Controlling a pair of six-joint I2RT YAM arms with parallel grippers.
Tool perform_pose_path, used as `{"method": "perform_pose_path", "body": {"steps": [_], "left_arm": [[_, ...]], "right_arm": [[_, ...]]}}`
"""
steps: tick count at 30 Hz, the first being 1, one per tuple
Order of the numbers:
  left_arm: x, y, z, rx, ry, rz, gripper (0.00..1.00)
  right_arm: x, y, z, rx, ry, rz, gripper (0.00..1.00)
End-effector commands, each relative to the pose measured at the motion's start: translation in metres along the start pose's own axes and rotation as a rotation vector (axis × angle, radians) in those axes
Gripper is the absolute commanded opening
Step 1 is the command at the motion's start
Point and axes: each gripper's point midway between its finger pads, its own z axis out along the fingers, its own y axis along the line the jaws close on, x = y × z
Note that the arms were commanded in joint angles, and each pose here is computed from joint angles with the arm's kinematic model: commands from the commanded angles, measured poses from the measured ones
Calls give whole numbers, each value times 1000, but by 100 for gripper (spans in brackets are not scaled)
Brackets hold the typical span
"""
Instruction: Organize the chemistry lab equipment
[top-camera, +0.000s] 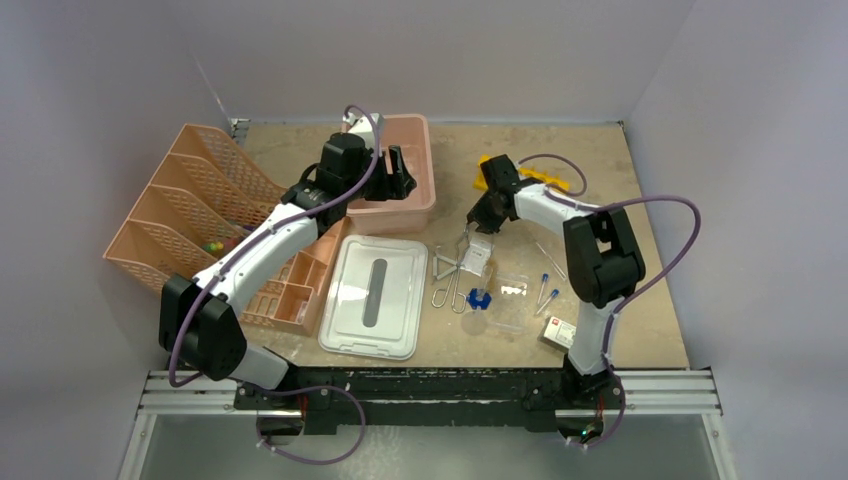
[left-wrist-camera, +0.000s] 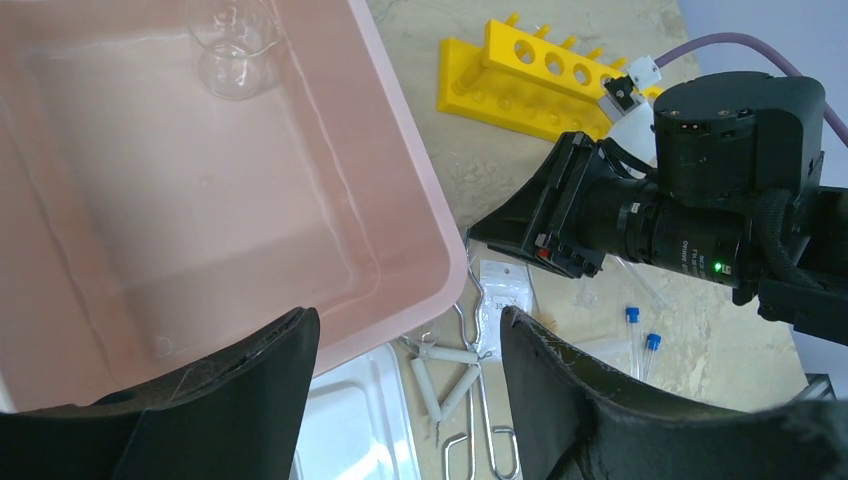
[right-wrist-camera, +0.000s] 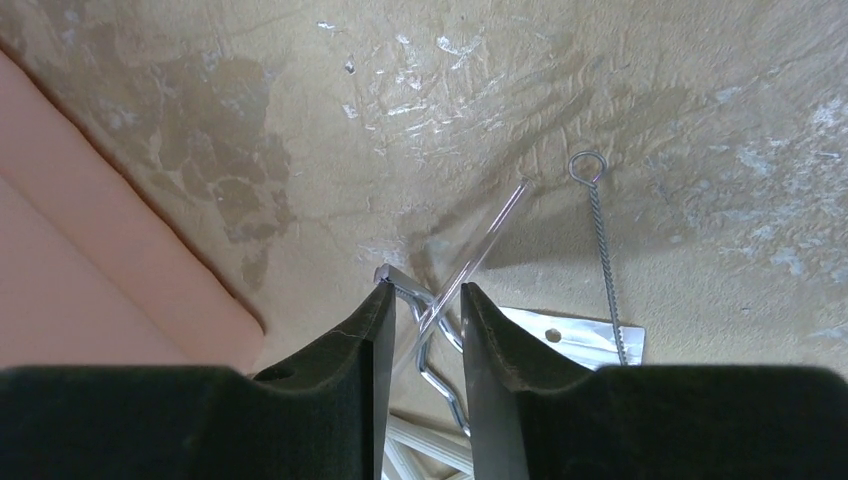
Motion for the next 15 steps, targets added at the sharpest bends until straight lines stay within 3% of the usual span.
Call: {"method": "perform_pose_path", "body": {"steps": [1, 15], "left_arm": [[-15, -7, -6, 19, -51, 26, 66], [-12, -5, -8, 9, -46, 18, 66]], "right_arm": [[-6, 8, -5, 12, -18, 22, 32], [-5, -2, 8, 63, -32, 100, 27]]}}
